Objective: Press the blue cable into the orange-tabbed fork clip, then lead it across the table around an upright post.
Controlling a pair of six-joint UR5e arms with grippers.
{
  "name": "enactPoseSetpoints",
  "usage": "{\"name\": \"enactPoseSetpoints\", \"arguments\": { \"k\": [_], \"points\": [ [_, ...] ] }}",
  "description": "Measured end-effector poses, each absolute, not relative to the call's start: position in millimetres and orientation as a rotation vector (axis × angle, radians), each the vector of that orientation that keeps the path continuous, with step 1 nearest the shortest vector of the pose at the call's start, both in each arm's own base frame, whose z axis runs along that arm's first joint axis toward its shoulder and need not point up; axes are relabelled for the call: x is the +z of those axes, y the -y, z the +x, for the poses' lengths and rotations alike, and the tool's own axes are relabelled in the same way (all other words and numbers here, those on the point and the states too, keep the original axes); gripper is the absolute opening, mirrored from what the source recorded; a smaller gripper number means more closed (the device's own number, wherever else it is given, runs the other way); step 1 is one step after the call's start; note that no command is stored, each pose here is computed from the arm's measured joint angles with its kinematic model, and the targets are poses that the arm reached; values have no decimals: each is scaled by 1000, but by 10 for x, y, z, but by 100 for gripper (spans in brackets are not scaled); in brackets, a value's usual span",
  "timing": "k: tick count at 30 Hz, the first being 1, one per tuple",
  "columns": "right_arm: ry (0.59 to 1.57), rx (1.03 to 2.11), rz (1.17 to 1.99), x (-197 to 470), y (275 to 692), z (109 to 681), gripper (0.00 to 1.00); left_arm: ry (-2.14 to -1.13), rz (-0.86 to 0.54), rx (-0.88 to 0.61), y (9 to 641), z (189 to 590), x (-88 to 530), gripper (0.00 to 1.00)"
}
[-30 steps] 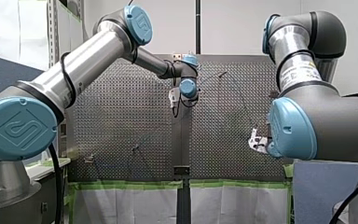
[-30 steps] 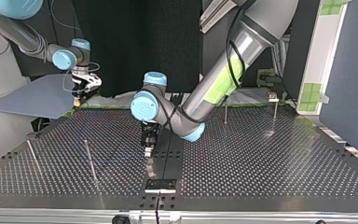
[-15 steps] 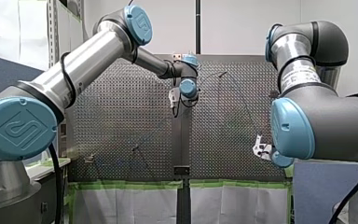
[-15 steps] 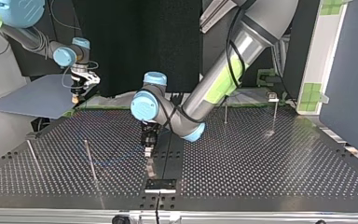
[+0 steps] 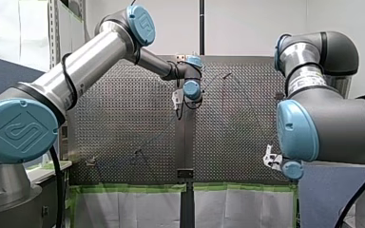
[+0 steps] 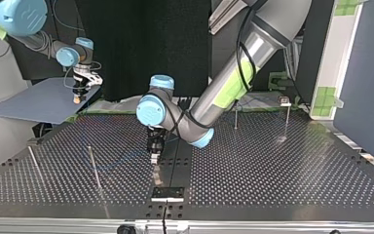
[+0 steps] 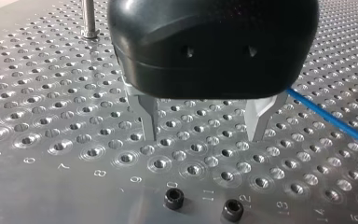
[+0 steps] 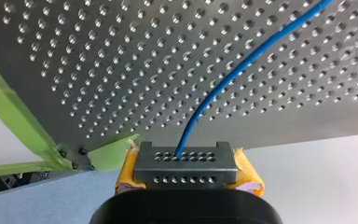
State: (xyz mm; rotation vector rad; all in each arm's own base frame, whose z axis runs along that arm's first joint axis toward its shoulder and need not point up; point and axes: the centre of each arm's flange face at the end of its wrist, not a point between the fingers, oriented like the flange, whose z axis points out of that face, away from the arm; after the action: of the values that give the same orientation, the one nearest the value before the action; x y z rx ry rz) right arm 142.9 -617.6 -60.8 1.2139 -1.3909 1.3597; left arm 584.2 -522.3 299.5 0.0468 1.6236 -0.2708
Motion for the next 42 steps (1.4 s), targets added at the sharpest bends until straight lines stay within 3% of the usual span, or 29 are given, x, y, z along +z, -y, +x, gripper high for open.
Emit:
{"name": "enactPoseSetpoints", "arguments": {
  "k": [14,42],
  "points": [
    [1461,1305,1246,-1245,6128,1311,0,-1624,47,-273,5225,5840,2995,92],
    [1475,1288,1242,-1513,6208,1205,0,-1631,51,-269,5245,5809,2988,92]
  ]
}}
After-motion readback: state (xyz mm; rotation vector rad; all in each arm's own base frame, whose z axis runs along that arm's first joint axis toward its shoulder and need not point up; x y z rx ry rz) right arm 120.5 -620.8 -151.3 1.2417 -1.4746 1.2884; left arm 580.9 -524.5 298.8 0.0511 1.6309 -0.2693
